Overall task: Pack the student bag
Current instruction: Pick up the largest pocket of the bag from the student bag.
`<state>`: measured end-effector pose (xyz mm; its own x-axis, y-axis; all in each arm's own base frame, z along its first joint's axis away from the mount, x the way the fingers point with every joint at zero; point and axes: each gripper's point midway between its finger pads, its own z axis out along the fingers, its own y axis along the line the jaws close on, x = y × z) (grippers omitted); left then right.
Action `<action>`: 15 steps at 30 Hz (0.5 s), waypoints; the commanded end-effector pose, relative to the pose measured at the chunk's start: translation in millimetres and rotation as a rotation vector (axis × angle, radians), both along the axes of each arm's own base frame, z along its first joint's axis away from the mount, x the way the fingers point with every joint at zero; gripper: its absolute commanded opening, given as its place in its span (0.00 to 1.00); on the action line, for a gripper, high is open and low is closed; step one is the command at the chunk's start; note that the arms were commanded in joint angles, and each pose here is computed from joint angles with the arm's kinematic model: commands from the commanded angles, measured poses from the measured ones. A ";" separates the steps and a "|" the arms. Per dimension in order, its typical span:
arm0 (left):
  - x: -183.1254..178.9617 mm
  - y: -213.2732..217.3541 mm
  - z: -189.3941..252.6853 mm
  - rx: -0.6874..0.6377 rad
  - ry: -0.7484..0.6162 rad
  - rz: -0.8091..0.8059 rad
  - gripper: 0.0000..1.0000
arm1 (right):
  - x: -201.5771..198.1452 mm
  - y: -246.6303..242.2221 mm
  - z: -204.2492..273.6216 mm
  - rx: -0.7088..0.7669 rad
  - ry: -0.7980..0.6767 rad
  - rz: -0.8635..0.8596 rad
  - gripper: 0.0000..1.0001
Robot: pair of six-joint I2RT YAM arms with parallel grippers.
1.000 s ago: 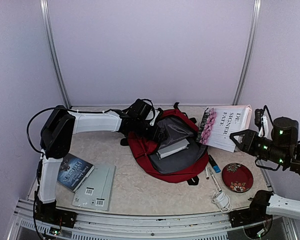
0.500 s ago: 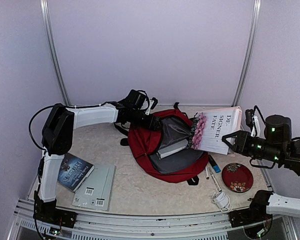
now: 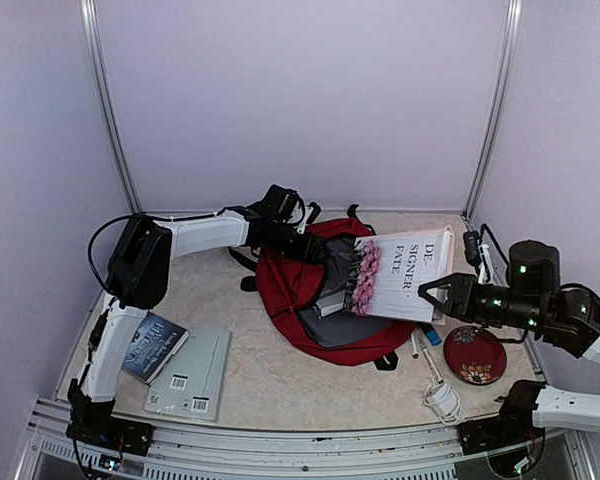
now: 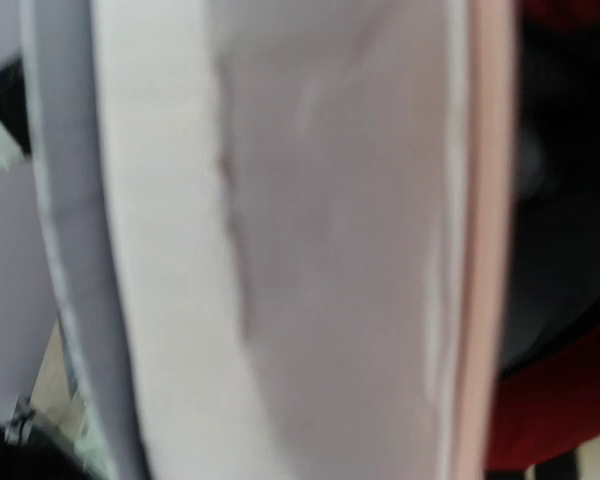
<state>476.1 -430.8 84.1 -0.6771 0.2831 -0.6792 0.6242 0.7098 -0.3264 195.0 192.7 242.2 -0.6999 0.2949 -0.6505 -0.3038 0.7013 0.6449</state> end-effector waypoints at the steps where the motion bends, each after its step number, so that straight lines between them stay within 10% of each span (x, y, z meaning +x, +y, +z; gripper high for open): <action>1: -1.5 -10.9 17.3 -0.041 -0.003 -0.034 0.60 | -5.2 23.8 3.1 0.146 0.015 0.088 0.19; 7: -11.9 -17.7 59.2 -0.097 -0.067 -0.074 0.03 | -7.9 27.0 -13.8 0.188 0.071 0.087 0.20; 15: -49.9 -25.2 181.1 -0.128 -0.387 -0.098 0.00 | -5.9 43.3 -35.0 0.269 0.151 0.113 0.20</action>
<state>451.8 -442.8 154.9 -0.5762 0.2816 -0.7673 0.6999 0.6548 -0.2853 183.4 224.5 190.0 -0.8267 0.3091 -0.4701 -0.2394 0.5629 0.7911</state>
